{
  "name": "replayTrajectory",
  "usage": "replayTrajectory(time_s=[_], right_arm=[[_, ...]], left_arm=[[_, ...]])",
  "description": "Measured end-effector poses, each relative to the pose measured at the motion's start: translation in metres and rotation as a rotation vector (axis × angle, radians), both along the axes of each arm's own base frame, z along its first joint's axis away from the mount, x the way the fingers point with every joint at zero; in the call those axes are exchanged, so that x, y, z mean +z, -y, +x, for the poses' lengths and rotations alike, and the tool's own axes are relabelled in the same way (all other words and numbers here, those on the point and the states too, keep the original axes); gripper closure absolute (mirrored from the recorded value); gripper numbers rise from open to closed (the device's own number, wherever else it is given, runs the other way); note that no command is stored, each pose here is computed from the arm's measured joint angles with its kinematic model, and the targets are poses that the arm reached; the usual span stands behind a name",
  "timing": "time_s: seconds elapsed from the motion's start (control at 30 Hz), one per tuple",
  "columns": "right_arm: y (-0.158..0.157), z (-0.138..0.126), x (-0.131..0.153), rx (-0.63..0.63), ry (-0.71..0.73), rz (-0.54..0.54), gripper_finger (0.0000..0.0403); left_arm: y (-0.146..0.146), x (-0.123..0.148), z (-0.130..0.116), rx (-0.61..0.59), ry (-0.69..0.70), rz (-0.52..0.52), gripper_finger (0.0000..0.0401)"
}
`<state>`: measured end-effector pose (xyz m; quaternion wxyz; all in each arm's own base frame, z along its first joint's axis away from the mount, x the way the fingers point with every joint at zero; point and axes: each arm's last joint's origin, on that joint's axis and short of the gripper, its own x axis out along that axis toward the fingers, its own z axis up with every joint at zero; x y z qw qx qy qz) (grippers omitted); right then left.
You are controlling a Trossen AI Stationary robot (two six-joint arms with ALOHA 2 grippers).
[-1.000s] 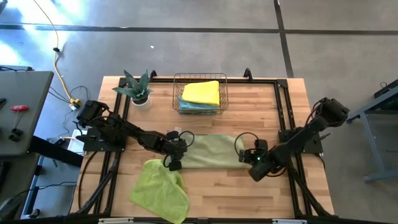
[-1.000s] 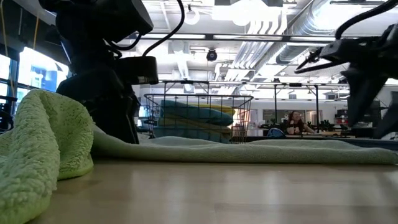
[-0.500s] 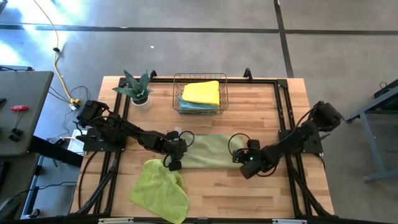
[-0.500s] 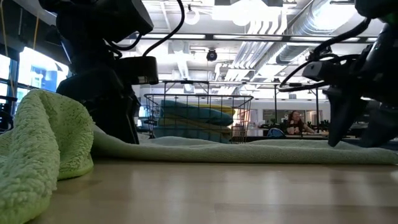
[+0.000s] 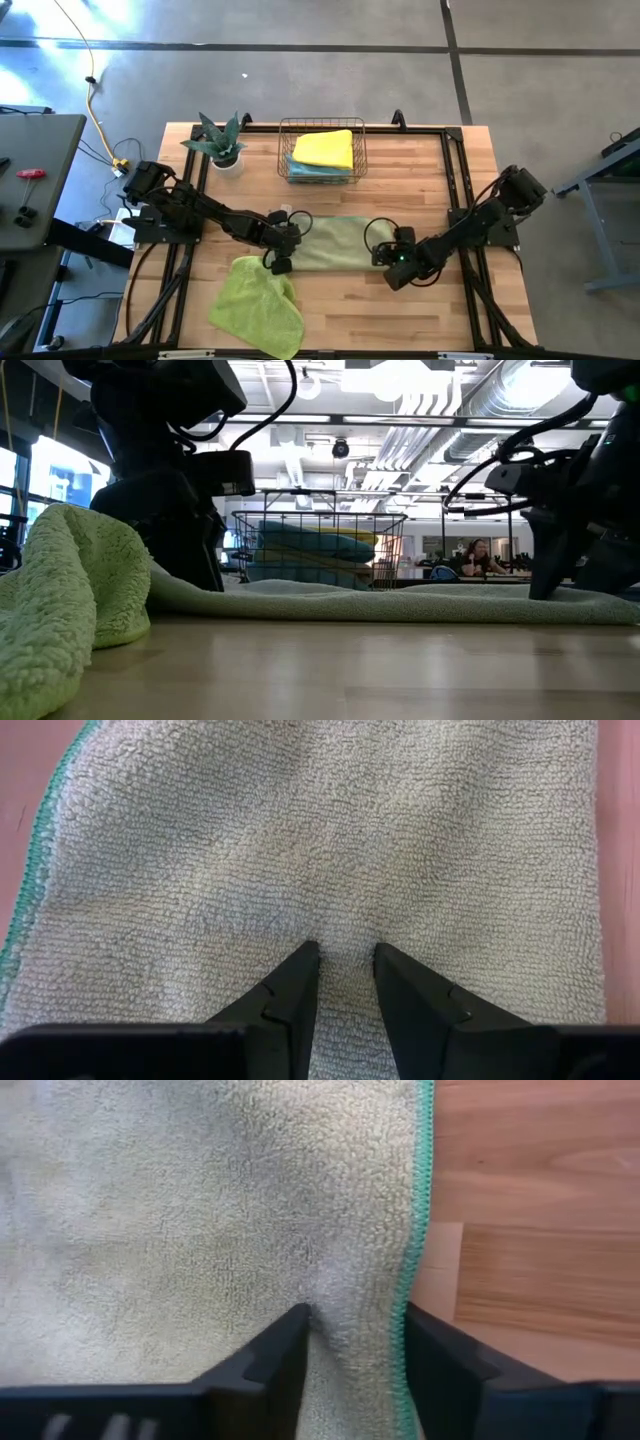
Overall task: Fold microfiber towels
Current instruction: Fold the light blue microfiber cloth
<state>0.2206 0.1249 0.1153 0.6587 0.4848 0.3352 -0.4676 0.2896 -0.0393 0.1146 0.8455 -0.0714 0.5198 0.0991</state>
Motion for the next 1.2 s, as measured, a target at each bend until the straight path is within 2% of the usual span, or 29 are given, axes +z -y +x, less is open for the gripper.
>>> replayTrajectory(time_s=[0.23, 0.4, 0.57, 0.63, 0.8, 0.97, 1.2], right_arm=[[0.000, -0.001, -0.001, -0.001, -0.006, 0.002, 0.0389], [0.004, -0.008, 0.012, 0.021, -0.046, 0.036, 0.0391], [0.016, -0.027, 0.040, 0.057, -0.112, 0.031, 0.0399], [0.023, -0.035, 0.049, 0.048, -0.133, 0.028, 0.0401], [0.035, -0.037, 0.070, 0.028, -0.036, 0.070, 0.0402], [0.043, -0.017, 0.078, 0.059, 0.127, 0.103, 0.0402], [0.055, 0.034, 0.077, 0.139, 0.398, 0.040, 0.0402]], left_arm=[[0.000, 0.000, 0.000, -0.001, 0.004, -0.002, 0.0307], [0.000, 0.000, 0.002, -0.002, 0.016, -0.006, 0.0307], [0.002, 0.009, 0.010, -0.022, 0.064, -0.045, 0.0307], [0.002, 0.019, 0.017, -0.037, 0.093, -0.056, 0.0307], [0.002, 0.062, 0.028, -0.069, 0.219, -0.080, 0.0307], [0.003, 0.104, 0.023, -0.071, 0.325, -0.099, 0.0307], [-0.001, 0.152, 0.000, -0.049, 0.472, -0.114, 0.0307]])
